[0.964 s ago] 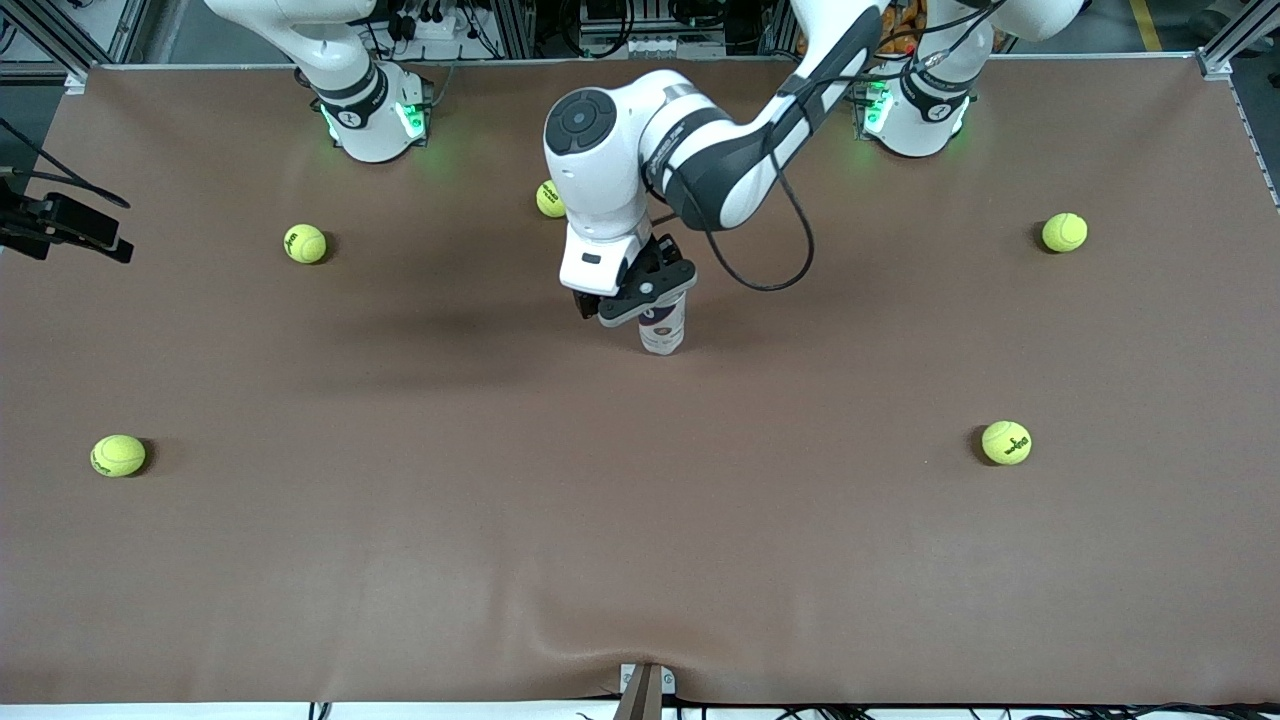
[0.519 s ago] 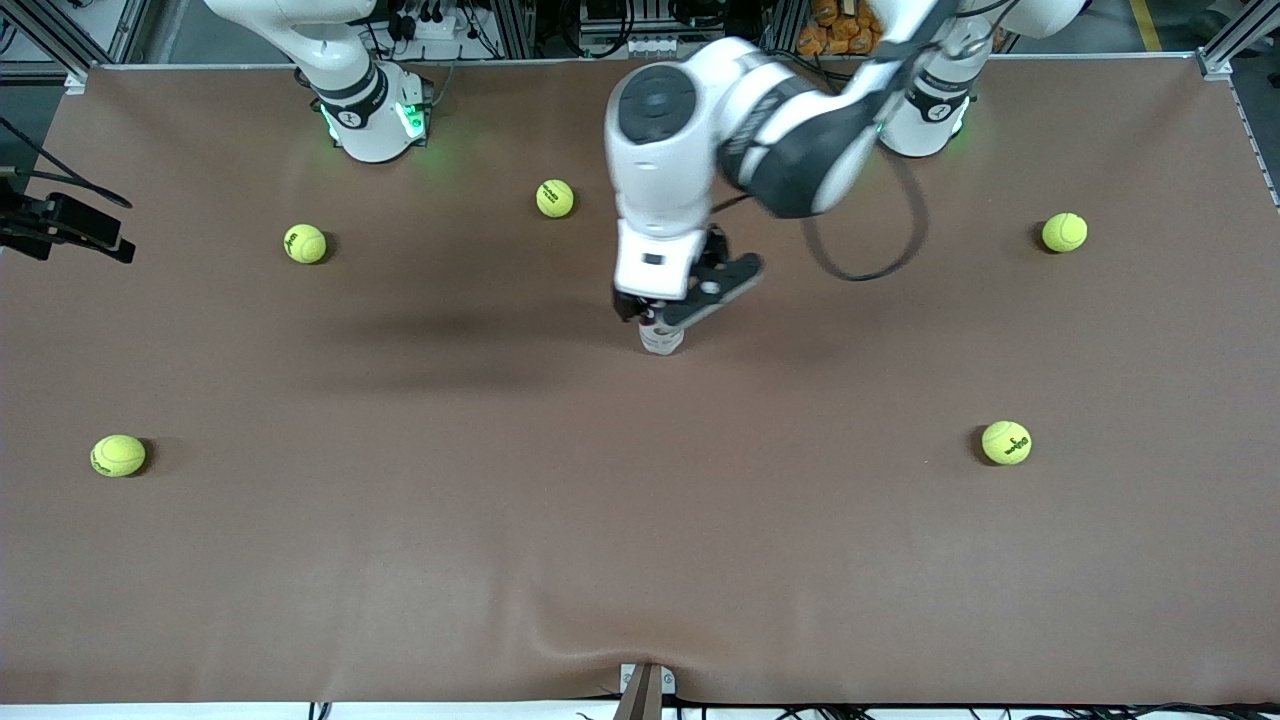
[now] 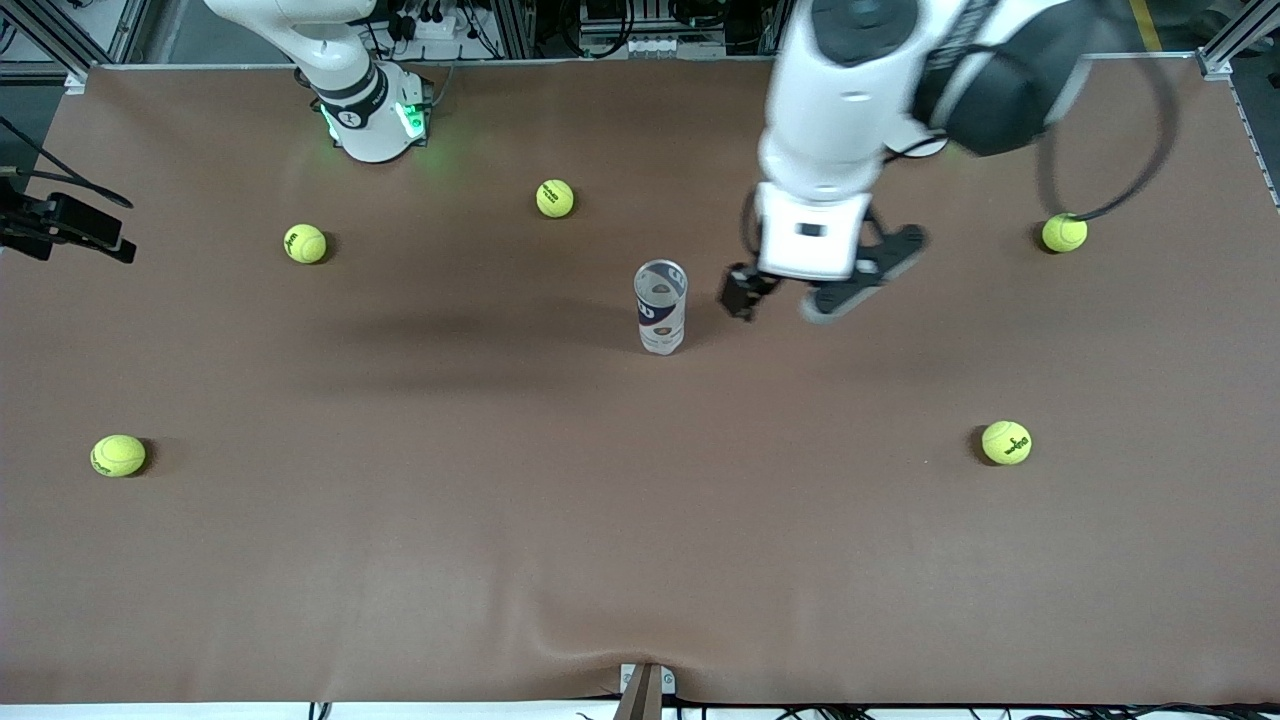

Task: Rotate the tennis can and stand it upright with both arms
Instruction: 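Lift the left gripper off the can and draw it back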

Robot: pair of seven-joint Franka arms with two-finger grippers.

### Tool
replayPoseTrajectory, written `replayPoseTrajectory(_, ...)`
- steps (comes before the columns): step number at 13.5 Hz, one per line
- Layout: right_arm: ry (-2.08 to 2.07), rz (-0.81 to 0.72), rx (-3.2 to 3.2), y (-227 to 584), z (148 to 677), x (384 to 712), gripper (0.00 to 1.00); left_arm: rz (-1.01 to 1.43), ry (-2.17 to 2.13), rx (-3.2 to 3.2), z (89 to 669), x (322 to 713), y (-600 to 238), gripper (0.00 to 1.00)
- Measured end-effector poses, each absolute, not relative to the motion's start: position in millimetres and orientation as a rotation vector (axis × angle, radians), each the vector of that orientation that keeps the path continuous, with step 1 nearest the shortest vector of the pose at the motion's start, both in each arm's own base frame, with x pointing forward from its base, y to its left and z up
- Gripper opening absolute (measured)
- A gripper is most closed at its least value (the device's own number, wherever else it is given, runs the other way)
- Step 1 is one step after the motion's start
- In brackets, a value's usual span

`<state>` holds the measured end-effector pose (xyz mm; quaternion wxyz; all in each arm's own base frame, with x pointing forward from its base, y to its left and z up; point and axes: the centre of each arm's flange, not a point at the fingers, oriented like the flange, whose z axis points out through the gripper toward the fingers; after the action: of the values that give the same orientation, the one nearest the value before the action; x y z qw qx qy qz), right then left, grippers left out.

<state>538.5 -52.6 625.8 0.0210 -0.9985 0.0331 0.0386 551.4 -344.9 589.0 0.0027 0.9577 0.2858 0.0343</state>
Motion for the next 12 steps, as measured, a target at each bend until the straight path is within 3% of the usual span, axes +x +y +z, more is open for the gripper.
replayPoseTrajectory(7, 0.092, 0.12, -3.096, -48.8, 625.7, 538.9, 1.0, 0.088, 0.508, 3.141, 626.4, 601.3, -153.9, 1.0)
replayPoseTrajectory(12, 0.091, 0.12, -3.096, -48.7, 625.7, 538.9, 1.0, -0.027, 0.327, 3.185, 617.6, 605.4, -101.6, 1.0)
